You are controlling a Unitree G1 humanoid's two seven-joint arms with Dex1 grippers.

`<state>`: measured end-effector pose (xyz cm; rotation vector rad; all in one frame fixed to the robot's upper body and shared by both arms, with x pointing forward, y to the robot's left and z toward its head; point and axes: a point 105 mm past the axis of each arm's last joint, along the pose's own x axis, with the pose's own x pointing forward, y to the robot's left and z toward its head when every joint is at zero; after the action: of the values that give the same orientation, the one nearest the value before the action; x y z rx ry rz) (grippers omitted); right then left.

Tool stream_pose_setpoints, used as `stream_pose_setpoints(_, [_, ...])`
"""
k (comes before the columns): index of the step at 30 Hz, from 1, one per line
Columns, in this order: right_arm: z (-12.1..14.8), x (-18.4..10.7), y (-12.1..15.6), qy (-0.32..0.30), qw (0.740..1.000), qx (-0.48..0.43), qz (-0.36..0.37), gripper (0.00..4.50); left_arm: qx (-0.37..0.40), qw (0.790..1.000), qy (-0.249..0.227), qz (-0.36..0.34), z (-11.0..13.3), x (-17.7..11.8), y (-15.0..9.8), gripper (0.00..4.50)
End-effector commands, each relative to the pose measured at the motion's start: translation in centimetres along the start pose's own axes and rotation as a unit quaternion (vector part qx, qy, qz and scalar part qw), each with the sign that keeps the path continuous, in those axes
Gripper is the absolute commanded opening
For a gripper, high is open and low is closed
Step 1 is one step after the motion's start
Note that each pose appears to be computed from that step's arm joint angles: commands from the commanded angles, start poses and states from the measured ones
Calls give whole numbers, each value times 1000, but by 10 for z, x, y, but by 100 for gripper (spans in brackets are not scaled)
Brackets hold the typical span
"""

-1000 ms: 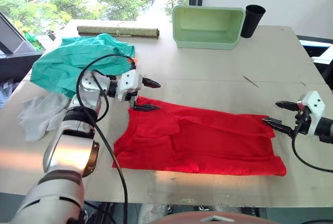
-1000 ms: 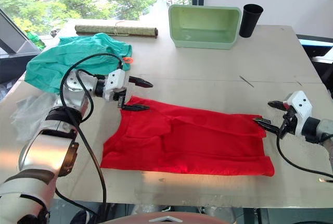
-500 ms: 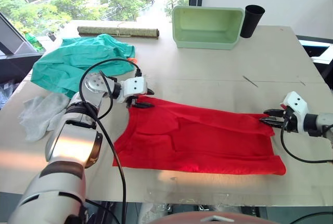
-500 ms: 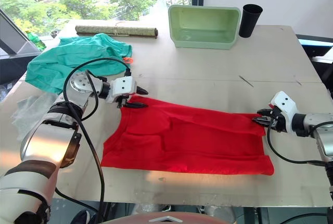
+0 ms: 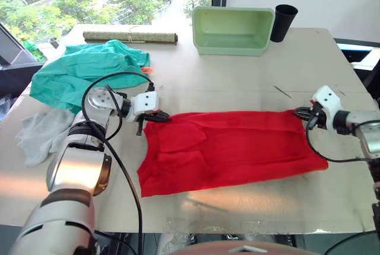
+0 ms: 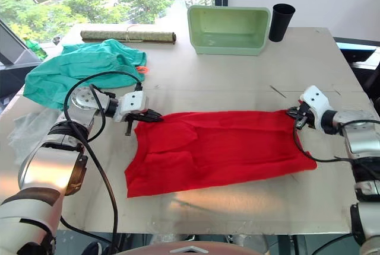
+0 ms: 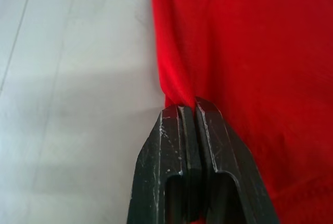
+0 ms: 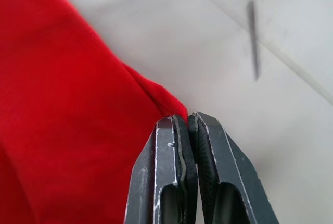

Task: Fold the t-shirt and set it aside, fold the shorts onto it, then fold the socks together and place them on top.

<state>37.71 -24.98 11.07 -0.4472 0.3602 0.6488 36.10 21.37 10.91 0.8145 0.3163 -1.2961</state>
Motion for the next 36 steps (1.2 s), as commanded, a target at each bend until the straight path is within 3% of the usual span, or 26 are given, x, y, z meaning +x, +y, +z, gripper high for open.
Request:
stream_pose_setpoints(1, [15, 16, -13, -7, 1000, -5, -24, 0, -23, 1000, -4, -19, -10, -9, -14, 5])
stream_pose_setpoints(9, [66, 77, -6, 5, 996, -82, -43, 0, -56, 992, -10, -109, -12, -14, -78, 5])
stream_pose_setpoints(12, [102, 100, 7, -9, 990, -129, -63, 0, -79, 987, -12, -137, -3, -15, -103, 5])
stream_pose_setpoints(18, [178, 127, 43, -85, 977, -177, -89, 0, -118, 972, -32, -203, 22, -2, -155, 5])
stream_pose_setpoints(23, [208, 144, 85, -123, 969, -205, -65, 0, -140, 954, -42, -261, 36, 14, -199, 5])
stream_pose_setpoints(26, [214, 154, 112, -131, 965, -226, -39, 0, -144, 954, -44, -260, 38, 24, -206, 5])
stream_pose_setpoints(30, [214, 163, 148, -139, 967, -210, 29, 147, -145, 957, -50, -247, 39, 33, -206, 0])
stream_pose_setpoints(34, [224, 155, 133, -175, 972, -158, 18, 347, -157, 955, -46, -248, 38, 26, -204, 160])
stream_pose_setpoints(36, [224, 150, 123, -185, 974, -128, 25, 422, -164, 953, -45, -251, 37, 21, -205, 227])
